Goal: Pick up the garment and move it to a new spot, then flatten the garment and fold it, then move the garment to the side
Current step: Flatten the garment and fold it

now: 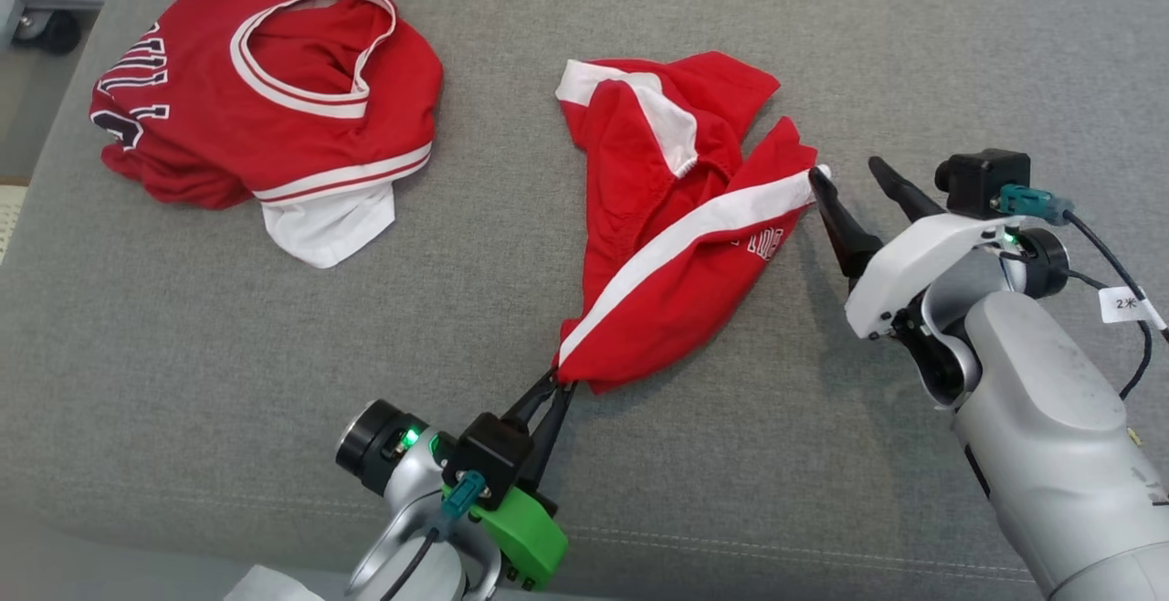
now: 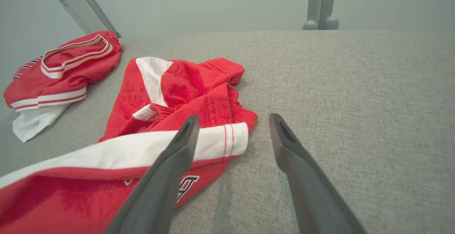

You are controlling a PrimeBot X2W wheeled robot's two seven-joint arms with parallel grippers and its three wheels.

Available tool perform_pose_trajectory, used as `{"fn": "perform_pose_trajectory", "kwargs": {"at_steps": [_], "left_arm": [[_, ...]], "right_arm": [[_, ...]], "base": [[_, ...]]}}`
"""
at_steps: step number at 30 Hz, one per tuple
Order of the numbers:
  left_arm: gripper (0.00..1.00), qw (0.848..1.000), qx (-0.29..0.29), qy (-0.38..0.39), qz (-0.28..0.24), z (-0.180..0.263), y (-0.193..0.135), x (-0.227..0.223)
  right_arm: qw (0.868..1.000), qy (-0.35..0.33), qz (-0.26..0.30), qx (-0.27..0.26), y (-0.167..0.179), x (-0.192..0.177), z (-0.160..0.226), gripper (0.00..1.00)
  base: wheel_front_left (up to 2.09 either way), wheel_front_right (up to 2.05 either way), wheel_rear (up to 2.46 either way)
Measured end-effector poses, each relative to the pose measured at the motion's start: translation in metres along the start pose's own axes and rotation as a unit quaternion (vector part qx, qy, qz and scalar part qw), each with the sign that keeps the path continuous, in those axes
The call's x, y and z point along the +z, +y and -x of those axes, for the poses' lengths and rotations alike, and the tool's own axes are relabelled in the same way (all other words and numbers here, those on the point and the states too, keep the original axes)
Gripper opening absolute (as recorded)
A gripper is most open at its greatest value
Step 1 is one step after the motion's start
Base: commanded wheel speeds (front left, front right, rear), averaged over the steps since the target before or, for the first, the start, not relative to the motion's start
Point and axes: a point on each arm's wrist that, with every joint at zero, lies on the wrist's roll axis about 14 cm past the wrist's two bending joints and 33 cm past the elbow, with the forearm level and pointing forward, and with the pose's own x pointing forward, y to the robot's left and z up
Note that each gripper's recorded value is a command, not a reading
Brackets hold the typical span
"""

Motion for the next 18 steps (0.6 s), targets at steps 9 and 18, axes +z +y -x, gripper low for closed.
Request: {"fn": "perform_pose_trajectory", "kwargs": {"at_steps": [9,18], "left_arm": [[0.00,0.999,0.026,0.021,0.007,-0.001,0.017,-0.014],[0.00,0.999,0.030,0.025,0.010,-0.003,0.020,-0.017]], "right_arm": [[0.998,0.060,-0.015,0.025,0.009,-0.036,-0.023,1.00],[0.996,0.076,-0.021,0.041,0.017,-0.046,-0.026,0.45]], "base": [[0.00,0.00,0.00],[0.00,0.00,0.00]]}}
